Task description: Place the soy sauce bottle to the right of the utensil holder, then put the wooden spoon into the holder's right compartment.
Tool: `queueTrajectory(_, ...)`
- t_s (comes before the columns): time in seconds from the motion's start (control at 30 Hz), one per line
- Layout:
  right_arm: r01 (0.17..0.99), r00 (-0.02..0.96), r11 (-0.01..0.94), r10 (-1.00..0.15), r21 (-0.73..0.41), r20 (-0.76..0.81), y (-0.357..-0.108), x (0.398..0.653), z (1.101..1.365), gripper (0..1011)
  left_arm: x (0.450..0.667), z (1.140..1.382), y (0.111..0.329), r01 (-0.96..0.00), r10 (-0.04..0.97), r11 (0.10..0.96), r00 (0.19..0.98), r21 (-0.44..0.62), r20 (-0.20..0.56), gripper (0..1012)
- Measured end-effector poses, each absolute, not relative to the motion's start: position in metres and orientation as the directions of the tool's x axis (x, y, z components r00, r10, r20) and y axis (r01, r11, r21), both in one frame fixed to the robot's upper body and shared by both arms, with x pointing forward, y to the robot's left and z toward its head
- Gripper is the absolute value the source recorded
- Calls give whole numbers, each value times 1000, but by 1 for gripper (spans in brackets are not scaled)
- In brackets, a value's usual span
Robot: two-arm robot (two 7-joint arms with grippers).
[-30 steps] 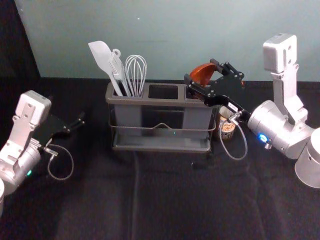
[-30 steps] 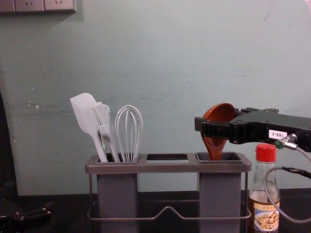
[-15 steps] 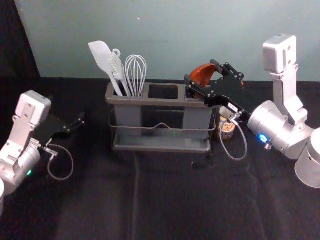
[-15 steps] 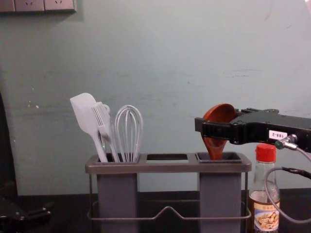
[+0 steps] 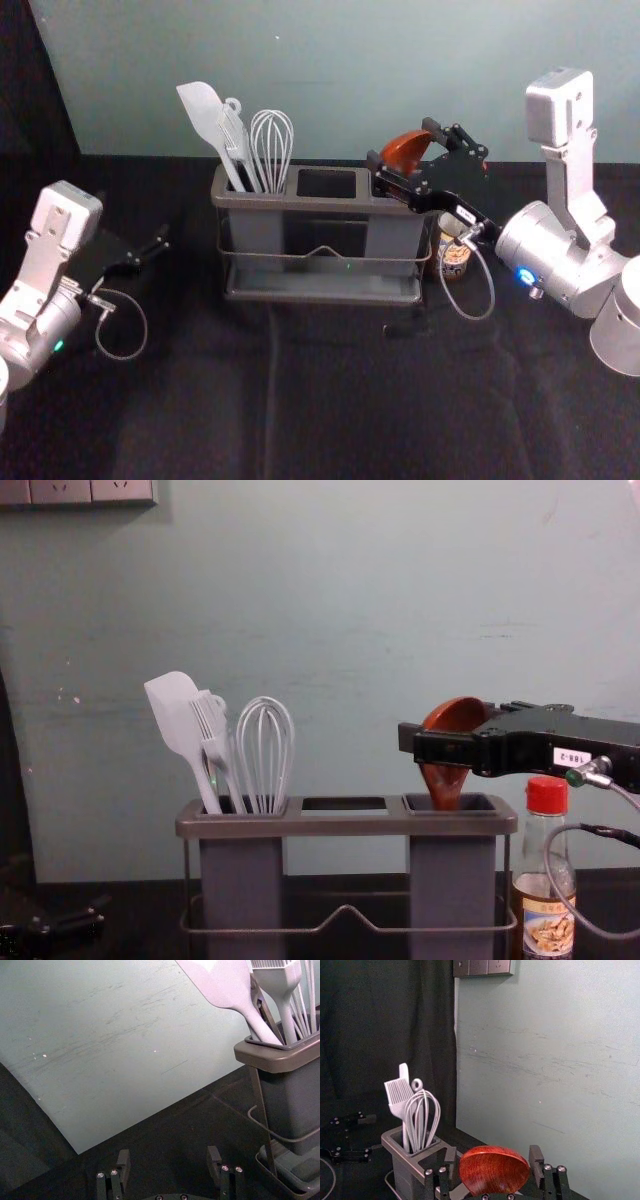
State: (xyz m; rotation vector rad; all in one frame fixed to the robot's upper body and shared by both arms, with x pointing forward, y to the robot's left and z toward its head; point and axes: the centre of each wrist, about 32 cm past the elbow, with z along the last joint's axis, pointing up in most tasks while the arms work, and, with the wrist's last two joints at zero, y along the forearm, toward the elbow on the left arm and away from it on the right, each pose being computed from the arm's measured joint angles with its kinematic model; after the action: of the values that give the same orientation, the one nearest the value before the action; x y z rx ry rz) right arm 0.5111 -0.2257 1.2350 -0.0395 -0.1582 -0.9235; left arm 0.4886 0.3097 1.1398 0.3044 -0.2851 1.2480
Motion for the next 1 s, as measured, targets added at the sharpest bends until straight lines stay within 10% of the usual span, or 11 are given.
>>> queueTrajectory(1.0,796,566,592,-802,130,189,-228,502,1248,1004,489,1140,310,-955,880,287,292,70,374,1005)
